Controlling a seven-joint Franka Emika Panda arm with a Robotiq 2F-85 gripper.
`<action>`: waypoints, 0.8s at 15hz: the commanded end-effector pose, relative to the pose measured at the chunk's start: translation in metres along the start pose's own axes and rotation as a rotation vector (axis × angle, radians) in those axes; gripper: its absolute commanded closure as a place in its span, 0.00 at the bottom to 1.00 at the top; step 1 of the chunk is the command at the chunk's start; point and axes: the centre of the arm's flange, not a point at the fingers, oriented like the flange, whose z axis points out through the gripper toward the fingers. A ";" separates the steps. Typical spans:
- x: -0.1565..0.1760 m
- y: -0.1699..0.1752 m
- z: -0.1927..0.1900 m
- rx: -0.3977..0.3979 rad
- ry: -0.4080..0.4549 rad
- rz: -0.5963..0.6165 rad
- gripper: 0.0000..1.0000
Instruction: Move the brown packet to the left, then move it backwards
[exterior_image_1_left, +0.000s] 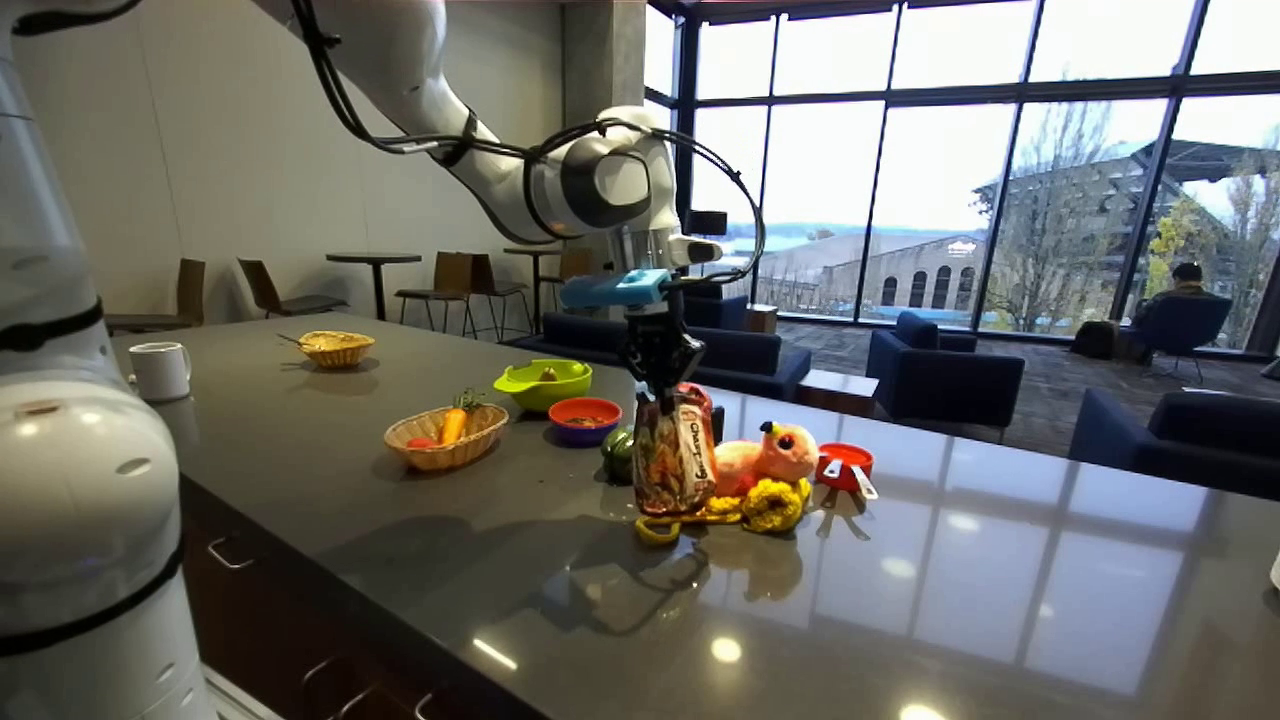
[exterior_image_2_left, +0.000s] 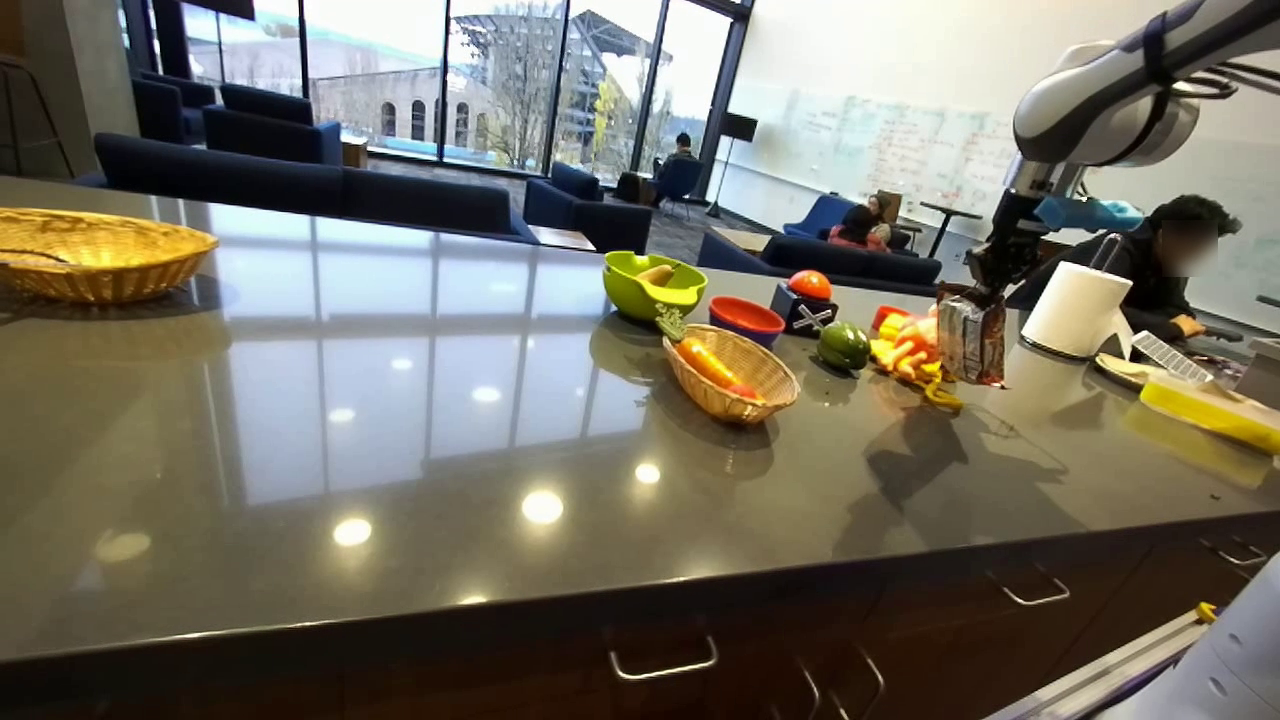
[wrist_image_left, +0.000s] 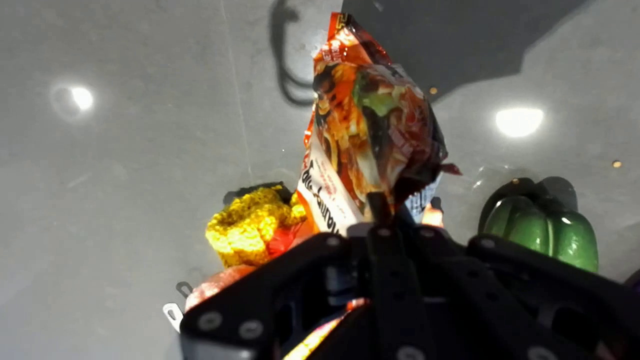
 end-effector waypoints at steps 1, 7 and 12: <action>-0.020 0.006 0.020 -0.092 0.048 -0.069 1.00; -0.041 0.022 0.045 -0.219 0.119 -0.143 1.00; -0.071 0.049 0.067 -0.276 0.123 -0.170 1.00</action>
